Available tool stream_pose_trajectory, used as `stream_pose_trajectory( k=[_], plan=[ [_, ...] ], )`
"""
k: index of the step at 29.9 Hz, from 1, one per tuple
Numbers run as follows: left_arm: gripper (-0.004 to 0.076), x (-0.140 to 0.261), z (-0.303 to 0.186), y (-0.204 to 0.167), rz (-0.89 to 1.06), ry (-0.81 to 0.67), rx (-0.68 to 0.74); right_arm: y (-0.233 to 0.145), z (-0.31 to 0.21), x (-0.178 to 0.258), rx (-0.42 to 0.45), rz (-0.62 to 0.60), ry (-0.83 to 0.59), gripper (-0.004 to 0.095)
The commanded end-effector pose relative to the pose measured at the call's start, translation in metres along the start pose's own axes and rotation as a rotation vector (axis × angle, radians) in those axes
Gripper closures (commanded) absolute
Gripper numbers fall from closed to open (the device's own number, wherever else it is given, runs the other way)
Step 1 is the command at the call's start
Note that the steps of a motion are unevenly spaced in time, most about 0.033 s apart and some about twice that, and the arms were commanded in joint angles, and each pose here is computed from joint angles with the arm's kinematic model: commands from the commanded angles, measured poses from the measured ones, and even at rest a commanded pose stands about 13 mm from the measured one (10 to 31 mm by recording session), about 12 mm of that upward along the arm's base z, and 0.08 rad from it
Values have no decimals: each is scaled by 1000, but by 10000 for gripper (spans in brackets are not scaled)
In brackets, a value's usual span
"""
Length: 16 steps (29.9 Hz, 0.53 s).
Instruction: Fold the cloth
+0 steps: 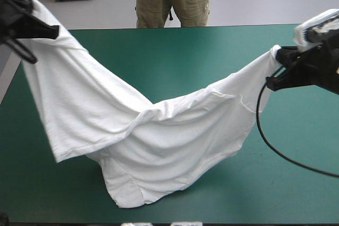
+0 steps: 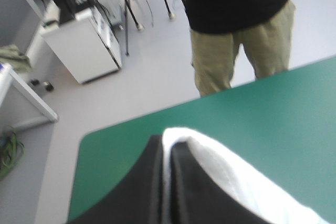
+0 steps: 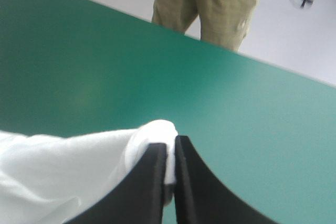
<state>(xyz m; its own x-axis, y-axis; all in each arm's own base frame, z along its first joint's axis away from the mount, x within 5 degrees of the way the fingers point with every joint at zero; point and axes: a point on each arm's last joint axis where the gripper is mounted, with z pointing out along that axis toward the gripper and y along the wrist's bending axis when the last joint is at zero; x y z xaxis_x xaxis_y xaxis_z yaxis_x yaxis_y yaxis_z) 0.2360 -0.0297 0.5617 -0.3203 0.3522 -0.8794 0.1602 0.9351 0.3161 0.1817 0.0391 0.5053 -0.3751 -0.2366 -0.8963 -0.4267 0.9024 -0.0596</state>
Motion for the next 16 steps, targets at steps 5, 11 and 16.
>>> stream_pose_trajectory(
  k=[5,11,16],
  plan=[
    [733,13,136,-34,-56,37,132,-41,123,28,69,52,37,908],
    [733,39,217,-55,-74,124,179,-63,184,43,116,38,54,908],
    [732,64,257,-69,-84,214,207,-73,212,57,148,23,89,873]
  ],
)
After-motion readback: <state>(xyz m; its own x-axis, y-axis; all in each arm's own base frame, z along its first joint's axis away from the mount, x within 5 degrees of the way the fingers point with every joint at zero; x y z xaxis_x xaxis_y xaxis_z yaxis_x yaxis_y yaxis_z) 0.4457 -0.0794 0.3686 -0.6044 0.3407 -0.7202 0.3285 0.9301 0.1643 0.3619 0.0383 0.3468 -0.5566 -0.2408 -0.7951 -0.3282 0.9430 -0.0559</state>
